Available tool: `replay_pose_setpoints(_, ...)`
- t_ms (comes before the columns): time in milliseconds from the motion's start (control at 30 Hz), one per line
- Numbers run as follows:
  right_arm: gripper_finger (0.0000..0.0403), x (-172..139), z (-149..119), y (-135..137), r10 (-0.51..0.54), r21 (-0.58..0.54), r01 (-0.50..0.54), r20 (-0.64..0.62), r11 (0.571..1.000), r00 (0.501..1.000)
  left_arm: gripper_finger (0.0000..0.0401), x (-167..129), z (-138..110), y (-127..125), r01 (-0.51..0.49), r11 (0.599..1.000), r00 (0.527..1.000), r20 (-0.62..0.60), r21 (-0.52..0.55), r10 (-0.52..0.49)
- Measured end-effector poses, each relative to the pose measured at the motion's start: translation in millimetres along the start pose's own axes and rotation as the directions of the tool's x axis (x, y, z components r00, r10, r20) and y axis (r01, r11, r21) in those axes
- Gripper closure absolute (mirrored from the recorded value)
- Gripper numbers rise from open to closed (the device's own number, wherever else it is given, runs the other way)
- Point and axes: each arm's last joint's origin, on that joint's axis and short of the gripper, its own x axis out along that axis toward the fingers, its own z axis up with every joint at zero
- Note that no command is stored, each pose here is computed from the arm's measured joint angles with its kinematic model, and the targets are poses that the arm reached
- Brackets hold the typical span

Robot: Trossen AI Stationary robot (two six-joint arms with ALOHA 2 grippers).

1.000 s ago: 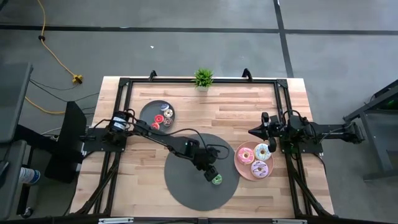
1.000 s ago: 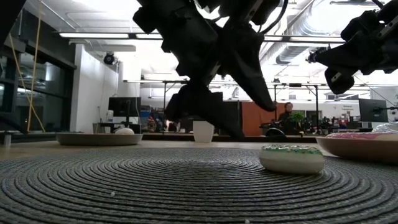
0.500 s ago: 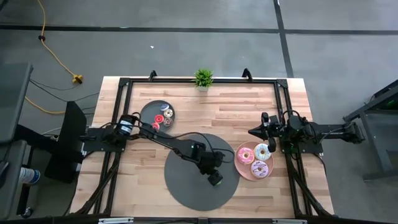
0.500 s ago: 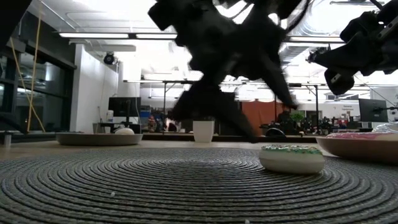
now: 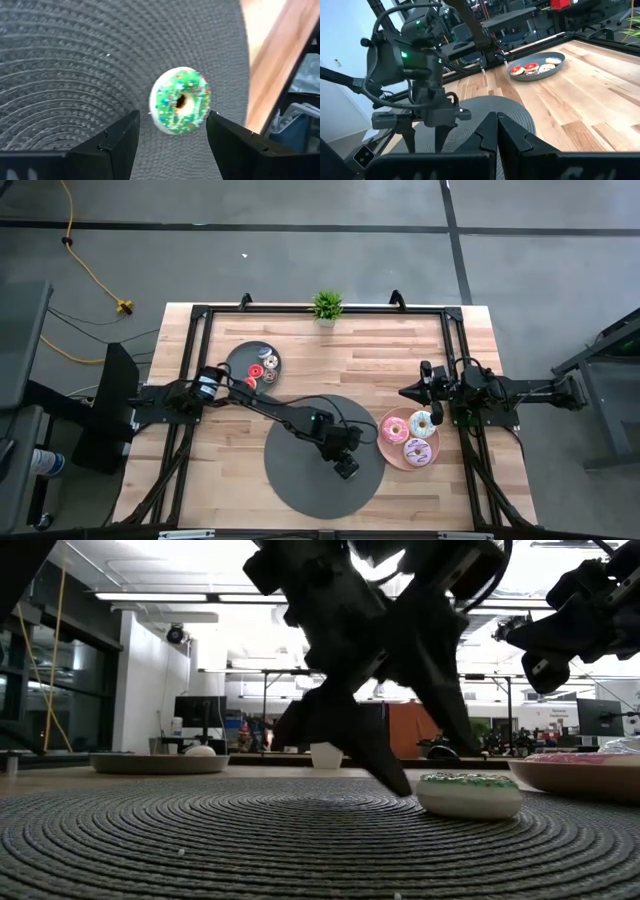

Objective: Pick & Place donuts
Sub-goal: Put the small green donut on the gray plate

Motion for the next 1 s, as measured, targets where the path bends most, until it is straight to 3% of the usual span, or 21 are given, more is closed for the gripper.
replay_pose_setpoints(1000,0.0402,0.0,0.0,0.0,0.0,0.0,0.0,0.0,1.0,1.0,0.0181,5.5,-0.1,2.9,-0.002,1.0,1.0,-0.008,-0.009,0.002)
